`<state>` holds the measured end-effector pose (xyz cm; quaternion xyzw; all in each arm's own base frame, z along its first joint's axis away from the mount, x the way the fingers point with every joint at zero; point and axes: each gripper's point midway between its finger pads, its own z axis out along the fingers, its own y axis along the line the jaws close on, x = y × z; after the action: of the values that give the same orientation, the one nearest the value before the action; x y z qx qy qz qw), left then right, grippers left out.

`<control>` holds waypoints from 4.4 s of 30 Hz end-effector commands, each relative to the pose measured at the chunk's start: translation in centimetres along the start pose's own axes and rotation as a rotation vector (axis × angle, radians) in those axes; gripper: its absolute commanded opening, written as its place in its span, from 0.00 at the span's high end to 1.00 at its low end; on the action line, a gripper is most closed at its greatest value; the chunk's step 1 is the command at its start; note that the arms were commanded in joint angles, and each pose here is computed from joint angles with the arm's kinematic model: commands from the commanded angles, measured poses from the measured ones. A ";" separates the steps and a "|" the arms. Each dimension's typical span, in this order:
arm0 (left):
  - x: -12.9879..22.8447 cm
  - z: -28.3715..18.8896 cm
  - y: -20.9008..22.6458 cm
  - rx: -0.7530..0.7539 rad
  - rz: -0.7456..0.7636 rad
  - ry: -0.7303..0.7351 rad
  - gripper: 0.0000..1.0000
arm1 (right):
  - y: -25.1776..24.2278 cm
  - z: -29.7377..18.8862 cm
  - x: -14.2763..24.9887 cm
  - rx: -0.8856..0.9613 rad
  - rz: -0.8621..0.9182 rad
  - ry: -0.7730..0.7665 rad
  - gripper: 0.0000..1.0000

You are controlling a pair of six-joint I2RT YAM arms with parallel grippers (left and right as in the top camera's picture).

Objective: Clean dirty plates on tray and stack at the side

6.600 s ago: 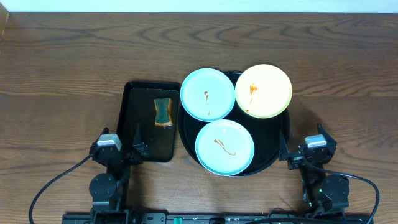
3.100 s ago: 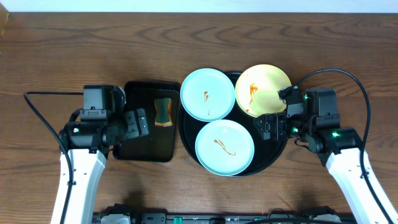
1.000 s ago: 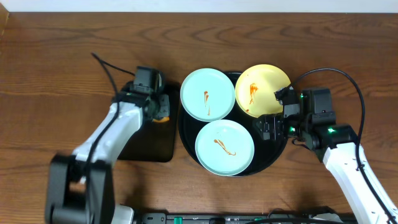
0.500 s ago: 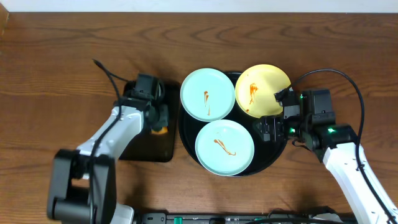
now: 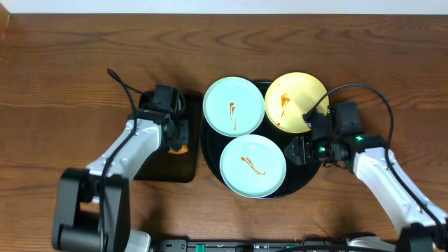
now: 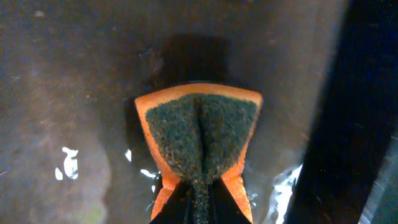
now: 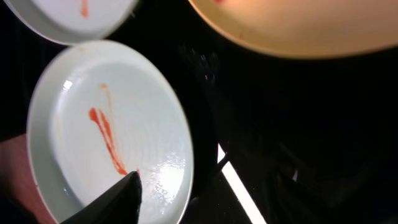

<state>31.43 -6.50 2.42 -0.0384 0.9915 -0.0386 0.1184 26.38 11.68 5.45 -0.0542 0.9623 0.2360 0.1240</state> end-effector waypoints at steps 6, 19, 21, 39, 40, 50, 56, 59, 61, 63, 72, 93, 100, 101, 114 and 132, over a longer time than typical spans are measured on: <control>-1.5 -5.5 -0.7 0.042 0.005 -0.128 0.92 | 0.2 3.5 2.4 -0.040 0.034 0.140 0.47; 1.2 -6.1 -0.3 0.040 0.003 -0.034 0.92 | 0.4 6.1 4.1 -0.072 0.058 0.236 0.72; 1.2 -6.1 -0.6 0.053 0.003 -0.031 0.92 | 0.4 6.1 4.0 -0.073 0.056 0.233 0.86; 1.0 -6.1 -0.8 0.068 0.005 -0.039 0.92 | 0.4 6.3 3.2 -0.077 0.055 0.201 0.99; 1.0 -6.1 -0.9 0.069 0.005 -0.040 0.92 | 0.4 6.3 3.2 -0.076 0.055 0.201 0.99; 1.1 -6.2 -1.6 0.109 0.006 -0.033 0.92 | 0.4 6.3 3.2 -0.076 0.055 0.201 0.99; 0.9 -6.2 -1.6 0.112 0.007 -0.042 0.92 | 0.4 6.3 3.2 -0.077 0.055 0.202 0.99; 0.7 -6.2 -1.7 0.113 0.007 -0.047 0.92 | 0.5 6.3 3.3 -0.077 0.053 0.203 0.99; 0.8 -6.2 -1.7 0.115 0.007 -0.046 0.92 | 0.6 6.3 3.3 -0.078 0.050 0.204 0.99; 0.8 -6.3 -2.4 0.154 0.009 -0.043 0.92 | 0.6 6.3 3.3 -0.077 0.051 0.204 0.99; -0.9 -9.3 -10.2 0.595 0.018 -0.080 0.92 | 0.6 6.3 3.3 -0.078 0.050 0.204 0.99; 8.8 -5.2 -24.2 0.541 0.260 0.028 0.92 | 0.6 6.3 3.3 -0.077 0.054 0.204 0.99; 9.7 -0.1 -21.4 0.280 0.312 0.007 0.92 | 0.6 6.3 3.3 -0.077 0.054 0.204 0.99; 9.1 0.4 -20.3 0.214 0.308 -0.023 0.92 | 0.6 6.3 3.3 -0.077 0.054 0.204 0.99; 2.2 -1.0 -13.4 -0.076 0.209 -0.261 0.92 | 0.6 6.3 3.4 -0.077 0.055 0.207 0.99; 7.1 -1.0 -18.4 0.105 0.351 -0.136 0.92 | 0.5 6.3 3.7 -0.074 0.062 0.220 0.99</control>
<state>21.87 -28.44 2.76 0.1613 0.9688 -0.1533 0.1093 25.02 14.91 -0.08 -0.0499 0.9607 0.2719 0.0261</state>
